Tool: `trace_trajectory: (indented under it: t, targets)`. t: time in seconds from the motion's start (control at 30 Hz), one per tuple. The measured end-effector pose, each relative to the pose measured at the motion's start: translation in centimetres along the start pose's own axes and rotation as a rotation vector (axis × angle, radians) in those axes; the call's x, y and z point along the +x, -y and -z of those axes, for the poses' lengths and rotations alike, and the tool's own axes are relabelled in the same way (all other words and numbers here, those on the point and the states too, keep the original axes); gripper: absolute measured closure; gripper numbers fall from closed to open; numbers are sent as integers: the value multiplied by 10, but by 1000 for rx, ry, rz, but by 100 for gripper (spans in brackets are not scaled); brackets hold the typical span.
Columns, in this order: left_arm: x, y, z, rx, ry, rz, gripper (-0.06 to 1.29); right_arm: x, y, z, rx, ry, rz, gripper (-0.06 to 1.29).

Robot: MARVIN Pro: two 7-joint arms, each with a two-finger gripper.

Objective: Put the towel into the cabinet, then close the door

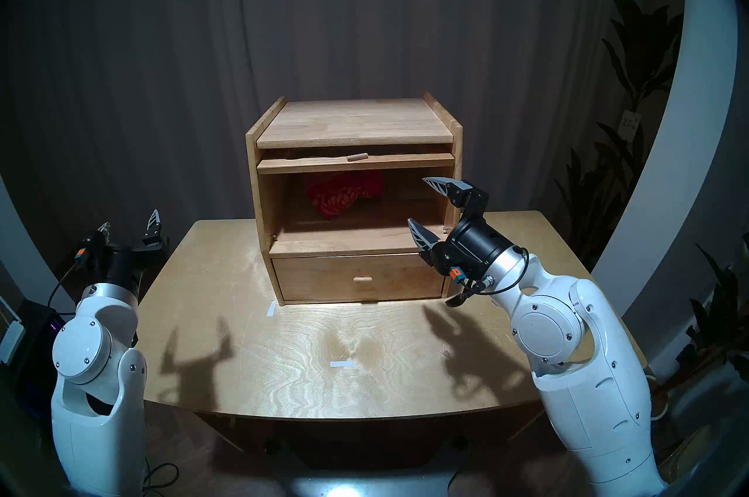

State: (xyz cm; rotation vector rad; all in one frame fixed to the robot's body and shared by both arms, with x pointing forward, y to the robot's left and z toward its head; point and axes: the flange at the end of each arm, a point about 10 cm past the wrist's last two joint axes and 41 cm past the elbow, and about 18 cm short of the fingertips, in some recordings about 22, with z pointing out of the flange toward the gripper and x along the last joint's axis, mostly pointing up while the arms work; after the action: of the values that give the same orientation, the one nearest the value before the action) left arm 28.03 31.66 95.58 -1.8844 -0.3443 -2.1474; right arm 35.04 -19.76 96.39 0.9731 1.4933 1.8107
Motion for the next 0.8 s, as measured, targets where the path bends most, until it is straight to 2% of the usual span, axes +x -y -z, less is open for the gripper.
trace_trajectory:
  t: [0.37,0.8]
  targets:
    - [-5,4,5,-31,-40,-7,-2,6,-15,-27,-55,8,37,1]
    - [-10,6,9,-58,-66,-14,-2,-10,-4,-64,-49,77,17,1]
